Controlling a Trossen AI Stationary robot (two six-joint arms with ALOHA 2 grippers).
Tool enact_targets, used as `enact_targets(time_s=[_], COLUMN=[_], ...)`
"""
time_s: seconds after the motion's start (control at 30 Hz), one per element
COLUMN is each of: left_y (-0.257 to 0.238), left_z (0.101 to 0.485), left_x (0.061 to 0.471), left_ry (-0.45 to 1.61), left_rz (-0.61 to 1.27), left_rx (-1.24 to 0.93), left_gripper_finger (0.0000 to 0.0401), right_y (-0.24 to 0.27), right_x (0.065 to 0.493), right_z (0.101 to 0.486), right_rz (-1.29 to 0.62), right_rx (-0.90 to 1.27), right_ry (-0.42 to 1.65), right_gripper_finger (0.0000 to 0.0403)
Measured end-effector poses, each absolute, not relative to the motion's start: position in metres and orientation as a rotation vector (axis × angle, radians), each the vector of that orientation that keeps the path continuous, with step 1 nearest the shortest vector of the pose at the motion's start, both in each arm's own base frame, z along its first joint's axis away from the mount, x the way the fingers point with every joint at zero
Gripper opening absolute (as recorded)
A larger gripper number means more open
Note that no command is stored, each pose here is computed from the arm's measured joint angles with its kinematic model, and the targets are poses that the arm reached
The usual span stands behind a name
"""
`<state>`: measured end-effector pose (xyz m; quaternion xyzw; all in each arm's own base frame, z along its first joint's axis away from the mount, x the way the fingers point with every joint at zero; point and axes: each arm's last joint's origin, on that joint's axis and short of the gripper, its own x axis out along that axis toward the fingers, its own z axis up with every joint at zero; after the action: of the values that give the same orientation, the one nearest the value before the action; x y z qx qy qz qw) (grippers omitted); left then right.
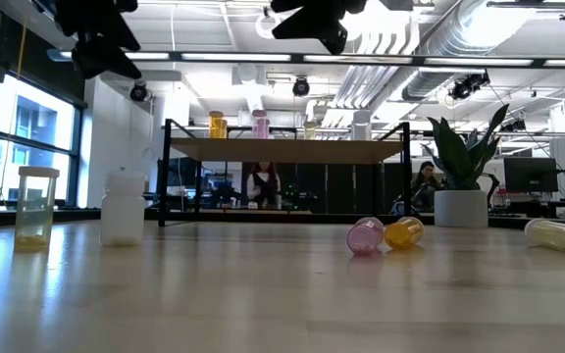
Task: Pick and place medicine bottles onto shelf by color
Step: Put the white pill bottle on the shelf aligned with the other white pill bottles
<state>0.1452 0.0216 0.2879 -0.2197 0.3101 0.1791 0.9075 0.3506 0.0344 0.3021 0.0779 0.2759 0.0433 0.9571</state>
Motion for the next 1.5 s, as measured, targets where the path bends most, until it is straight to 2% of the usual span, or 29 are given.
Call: enact_targets(time_s=[0.17,0.4,0.53,0.77,1.0,1.5], left_y=[0.021,0.021,0.023,0.025,0.027,0.027], left_z=[0.289,0.289,0.289,0.289,0.286,0.286], left_x=[0.146,0.145,0.145,0.143,0.138,0.137], left_ry=[0.622,0.619,0.61,0.593,0.624,0.632], left_rz=[0.408,0.416,0.472,0.541,0.623,0.62], left_rx=[-0.443,-0.445,-0.406,-0.384,-0.346,-0.351], left_gripper_finger=[0.0227,0.0227,0.0227,0.0227,0.0227,0.0227], right_y=[0.038,0.039,0.039,0.043,0.047,0.052], right_x=[0.354,0.365,0.379,0.407,0.429,0.452], right_z=[0.297,0.317,0.314,0.292,0.249,0.181], right_rz=[0.111,0.103,0.08,0.096,0.135,0.242], right_rx=[0.146,0.148,0.152,0.099,0.059,-0.057], right_ry=[0.454,0.185,0.085,0.105,0.214,0.273], right_gripper_finger=[0.0182,0.0222,0.0224,0.022,0.022,0.022])
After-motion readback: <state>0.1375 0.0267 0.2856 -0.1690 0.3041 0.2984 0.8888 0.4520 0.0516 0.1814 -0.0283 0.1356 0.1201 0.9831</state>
